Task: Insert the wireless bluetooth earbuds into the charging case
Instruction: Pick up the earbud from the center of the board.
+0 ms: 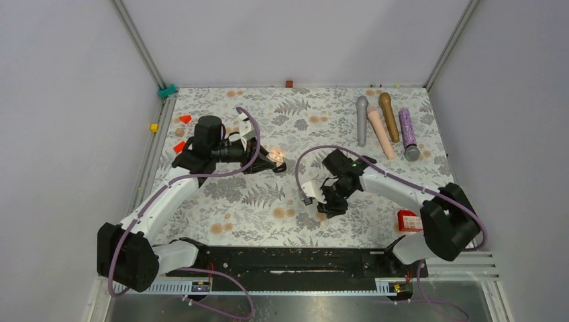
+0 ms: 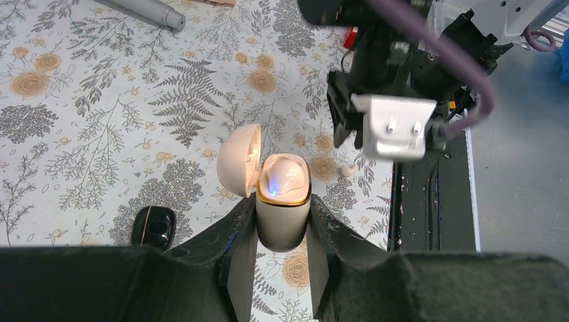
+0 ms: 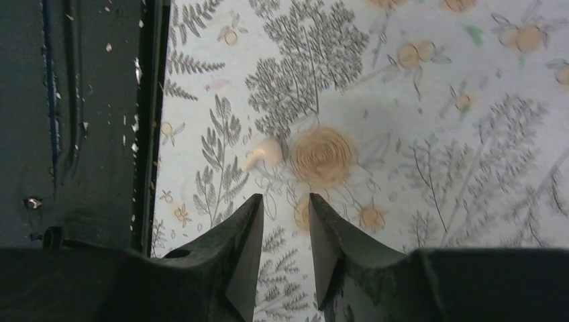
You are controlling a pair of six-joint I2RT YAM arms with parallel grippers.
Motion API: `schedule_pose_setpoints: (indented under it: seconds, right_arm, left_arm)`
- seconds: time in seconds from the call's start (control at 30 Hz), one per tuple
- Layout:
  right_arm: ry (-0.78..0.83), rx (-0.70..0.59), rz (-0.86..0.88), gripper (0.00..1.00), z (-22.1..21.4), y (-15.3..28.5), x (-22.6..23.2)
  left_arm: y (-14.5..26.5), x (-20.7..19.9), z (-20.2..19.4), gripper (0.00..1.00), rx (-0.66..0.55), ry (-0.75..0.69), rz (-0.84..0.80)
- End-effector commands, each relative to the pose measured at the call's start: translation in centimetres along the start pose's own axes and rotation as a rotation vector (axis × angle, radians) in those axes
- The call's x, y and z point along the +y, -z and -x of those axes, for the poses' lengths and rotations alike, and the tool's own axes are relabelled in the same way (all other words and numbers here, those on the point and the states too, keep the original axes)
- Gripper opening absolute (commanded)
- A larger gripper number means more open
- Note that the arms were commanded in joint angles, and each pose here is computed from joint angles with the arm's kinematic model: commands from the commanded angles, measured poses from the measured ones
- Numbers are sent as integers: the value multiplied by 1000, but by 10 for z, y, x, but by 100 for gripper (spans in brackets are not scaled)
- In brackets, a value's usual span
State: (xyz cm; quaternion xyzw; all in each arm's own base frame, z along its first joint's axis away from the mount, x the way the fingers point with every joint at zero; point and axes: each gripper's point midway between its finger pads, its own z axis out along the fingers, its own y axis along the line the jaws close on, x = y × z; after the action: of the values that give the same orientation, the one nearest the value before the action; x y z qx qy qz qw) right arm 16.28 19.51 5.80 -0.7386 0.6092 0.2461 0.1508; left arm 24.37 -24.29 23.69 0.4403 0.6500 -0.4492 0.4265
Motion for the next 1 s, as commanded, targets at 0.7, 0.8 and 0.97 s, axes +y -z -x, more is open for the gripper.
schedule_pose_setpoints:
  seconds: [0.7, 0.8, 0.97]
  right_arm:
    - [-219, 293, -134, 59, -11, -48, -1]
    - [-209, 316, -152, 62, -16, -51, -3]
    - [-151, 374, -209, 62, -27, -47, -14]
  left_arm:
    - [27, 3, 43, 0, -111, -116, 60]
    - [27, 3, 43, 0, -111, -115, 60]
    - [28, 3, 43, 0, -113, -115, 60]
